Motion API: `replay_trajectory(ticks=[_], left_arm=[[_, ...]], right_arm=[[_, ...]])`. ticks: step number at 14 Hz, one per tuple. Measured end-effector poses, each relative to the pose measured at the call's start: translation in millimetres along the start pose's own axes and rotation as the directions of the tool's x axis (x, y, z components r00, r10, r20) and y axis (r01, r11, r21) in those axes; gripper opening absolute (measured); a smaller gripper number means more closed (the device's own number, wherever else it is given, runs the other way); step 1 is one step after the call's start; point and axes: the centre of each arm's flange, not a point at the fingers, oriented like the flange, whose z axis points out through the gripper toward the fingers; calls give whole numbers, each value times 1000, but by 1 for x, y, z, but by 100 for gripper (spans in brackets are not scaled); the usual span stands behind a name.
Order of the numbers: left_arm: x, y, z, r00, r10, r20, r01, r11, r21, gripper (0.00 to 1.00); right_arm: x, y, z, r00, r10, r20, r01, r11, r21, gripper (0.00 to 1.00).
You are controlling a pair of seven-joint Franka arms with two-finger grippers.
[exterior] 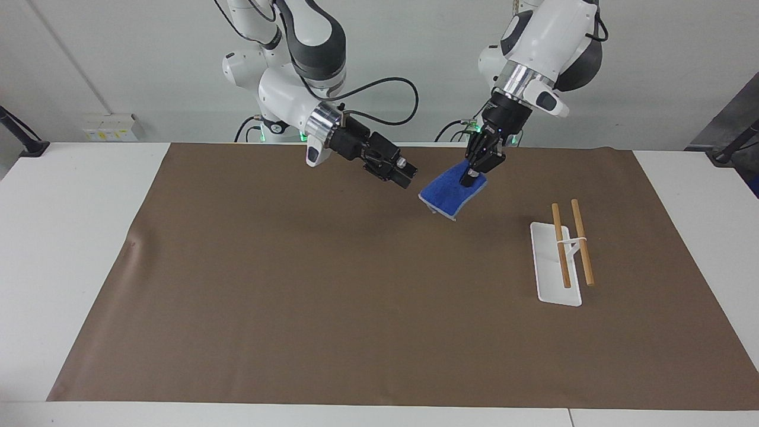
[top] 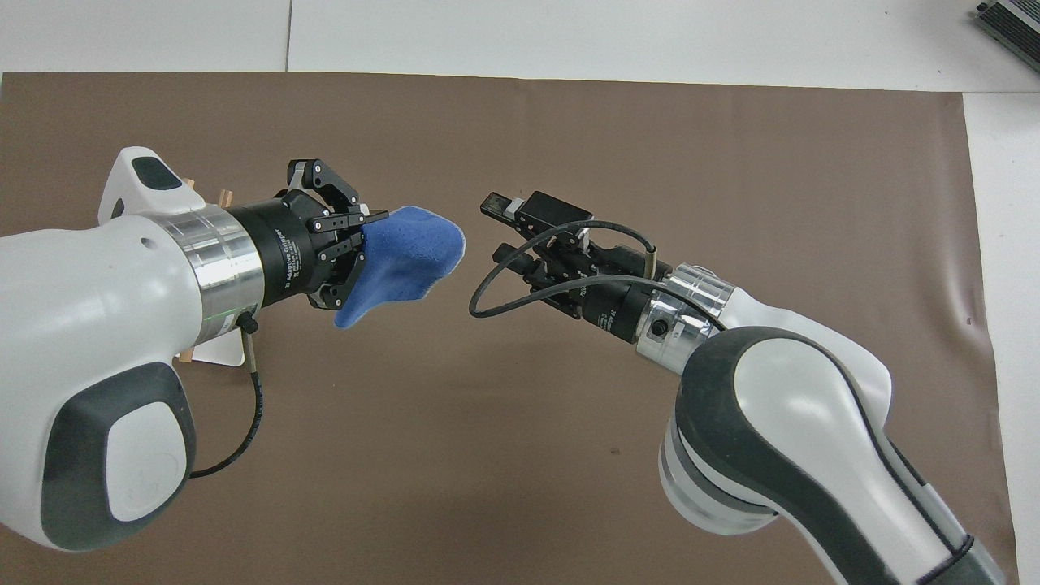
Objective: Right arm passes towel to left arm to hang
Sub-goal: 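Carry the towel with the left gripper over the sticks while the right gripper retracts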
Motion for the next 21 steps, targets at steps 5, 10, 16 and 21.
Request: replay_trajectory(ticks=[5, 10, 16, 21], left_arm=[[36, 13, -7, 992, 44, -120, -48, 998, -28, 2], [87, 14, 2, 986, -6, -165, -17, 991, -133, 2], [149, -15, 4, 974, -84, -210, 31, 969, -243, 2], [199, -57, 6, 958, -143, -248, 46, 931, -362, 2]], right_arm=[[44, -1, -17, 956, -293, -30, 282, 940, -189, 100], [106, 9, -49, 834, -549, 56, 515, 736, -440, 100], [148, 25, -103, 724, -561, 401, 613, 258, -747, 100], [168, -23, -182, 808, -453, 378, 499, 182, -847, 100]])
